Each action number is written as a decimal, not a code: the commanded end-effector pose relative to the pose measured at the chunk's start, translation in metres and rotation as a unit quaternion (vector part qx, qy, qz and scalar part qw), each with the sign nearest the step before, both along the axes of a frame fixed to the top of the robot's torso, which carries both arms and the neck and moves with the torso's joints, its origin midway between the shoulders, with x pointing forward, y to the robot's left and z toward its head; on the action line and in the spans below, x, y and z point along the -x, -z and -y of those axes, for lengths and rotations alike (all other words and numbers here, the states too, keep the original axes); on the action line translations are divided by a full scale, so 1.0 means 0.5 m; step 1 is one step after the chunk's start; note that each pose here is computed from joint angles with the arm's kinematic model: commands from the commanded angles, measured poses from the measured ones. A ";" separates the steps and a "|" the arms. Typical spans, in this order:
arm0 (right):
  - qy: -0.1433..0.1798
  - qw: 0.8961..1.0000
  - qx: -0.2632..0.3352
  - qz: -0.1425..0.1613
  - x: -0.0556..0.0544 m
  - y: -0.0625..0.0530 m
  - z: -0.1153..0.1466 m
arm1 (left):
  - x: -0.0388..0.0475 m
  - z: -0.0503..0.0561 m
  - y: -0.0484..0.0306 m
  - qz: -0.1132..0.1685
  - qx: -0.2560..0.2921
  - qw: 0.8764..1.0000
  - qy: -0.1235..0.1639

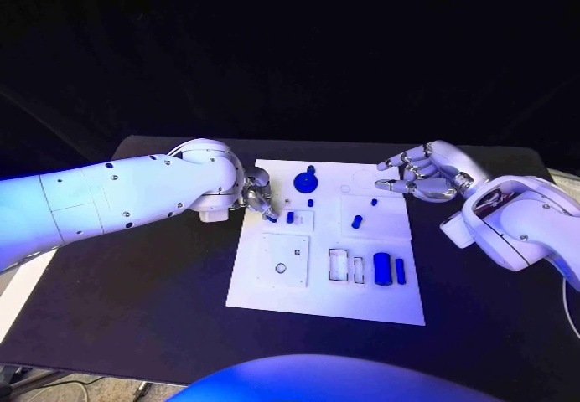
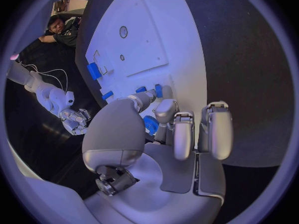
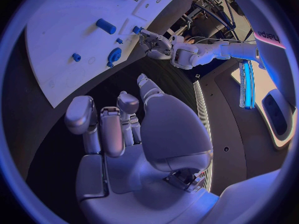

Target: Assemble the parts on the task board

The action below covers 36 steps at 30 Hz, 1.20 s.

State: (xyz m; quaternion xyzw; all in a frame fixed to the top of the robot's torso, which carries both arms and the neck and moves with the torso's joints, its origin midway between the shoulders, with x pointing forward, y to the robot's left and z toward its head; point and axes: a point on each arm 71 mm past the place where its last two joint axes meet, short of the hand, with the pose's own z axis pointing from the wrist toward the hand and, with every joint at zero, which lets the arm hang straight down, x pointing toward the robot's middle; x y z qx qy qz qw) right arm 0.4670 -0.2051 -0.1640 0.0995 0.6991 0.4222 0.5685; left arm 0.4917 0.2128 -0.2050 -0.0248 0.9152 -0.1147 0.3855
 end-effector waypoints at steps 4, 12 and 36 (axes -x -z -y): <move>-0.008 1.000 0.004 0.001 0.002 0.001 -0.004 | 0.005 0.000 0.010 -0.028 -0.011 0.999 -0.017; -0.008 1.000 0.003 0.002 0.003 0.000 -0.004 | 0.005 0.009 0.017 -0.049 -0.023 0.998 -0.006; -0.008 1.000 0.002 0.004 0.004 -0.001 -0.002 | -0.006 0.017 0.018 -0.039 -0.029 0.999 -0.014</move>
